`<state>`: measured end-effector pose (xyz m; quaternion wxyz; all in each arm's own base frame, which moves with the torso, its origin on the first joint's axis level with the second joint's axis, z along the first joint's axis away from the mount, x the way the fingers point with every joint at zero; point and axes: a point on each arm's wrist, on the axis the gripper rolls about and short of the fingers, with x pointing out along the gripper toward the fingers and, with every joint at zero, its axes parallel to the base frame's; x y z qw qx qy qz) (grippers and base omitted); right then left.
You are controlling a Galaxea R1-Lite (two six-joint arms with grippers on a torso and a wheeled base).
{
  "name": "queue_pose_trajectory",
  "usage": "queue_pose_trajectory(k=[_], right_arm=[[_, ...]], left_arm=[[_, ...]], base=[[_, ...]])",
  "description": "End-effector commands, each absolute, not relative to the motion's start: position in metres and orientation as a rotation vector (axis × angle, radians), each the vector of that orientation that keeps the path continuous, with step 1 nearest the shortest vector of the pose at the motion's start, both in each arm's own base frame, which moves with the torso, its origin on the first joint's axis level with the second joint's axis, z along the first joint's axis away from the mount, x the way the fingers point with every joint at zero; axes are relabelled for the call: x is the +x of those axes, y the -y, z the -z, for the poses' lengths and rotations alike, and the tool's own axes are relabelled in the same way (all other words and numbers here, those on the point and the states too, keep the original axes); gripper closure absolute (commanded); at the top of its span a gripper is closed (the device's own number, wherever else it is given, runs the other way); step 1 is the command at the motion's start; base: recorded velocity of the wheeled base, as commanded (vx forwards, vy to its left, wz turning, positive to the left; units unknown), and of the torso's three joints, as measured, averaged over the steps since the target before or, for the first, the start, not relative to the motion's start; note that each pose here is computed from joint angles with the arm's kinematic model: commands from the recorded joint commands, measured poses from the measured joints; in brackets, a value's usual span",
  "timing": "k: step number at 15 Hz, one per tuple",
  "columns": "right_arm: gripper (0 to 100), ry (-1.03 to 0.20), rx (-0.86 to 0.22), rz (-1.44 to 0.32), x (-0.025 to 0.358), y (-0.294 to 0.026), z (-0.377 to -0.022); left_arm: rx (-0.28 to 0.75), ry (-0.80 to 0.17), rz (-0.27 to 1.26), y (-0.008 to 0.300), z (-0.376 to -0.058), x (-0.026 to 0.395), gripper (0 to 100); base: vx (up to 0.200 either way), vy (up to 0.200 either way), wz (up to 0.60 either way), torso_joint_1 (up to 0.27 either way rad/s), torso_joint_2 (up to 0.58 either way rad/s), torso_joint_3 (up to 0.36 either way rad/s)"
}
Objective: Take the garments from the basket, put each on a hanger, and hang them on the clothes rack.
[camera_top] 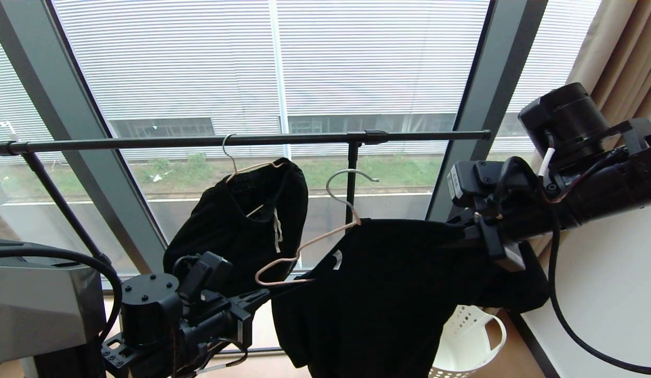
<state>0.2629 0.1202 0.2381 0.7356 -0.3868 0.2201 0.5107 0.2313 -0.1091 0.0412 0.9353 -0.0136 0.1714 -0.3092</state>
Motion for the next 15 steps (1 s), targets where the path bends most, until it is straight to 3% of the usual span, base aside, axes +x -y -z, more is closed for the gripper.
queue_pose_trajectory(k=[1, 15], right_arm=[[100, -0.481, -0.846, -1.102, 0.254, -0.111, -0.241], [100, -0.516, -0.838, -1.057, 0.252, -0.095, -0.237]], left_arm=[[-0.03, -0.344, 0.622, 0.107, -0.042, 0.233, 100], [-0.044, -0.283, 0.589, 0.098, -0.055, 0.239, 100]], base=[[0.0, 0.0, 0.0, 0.0, 0.0, 0.0], [0.0, 0.0, 0.0, 0.0, 0.0, 0.0]])
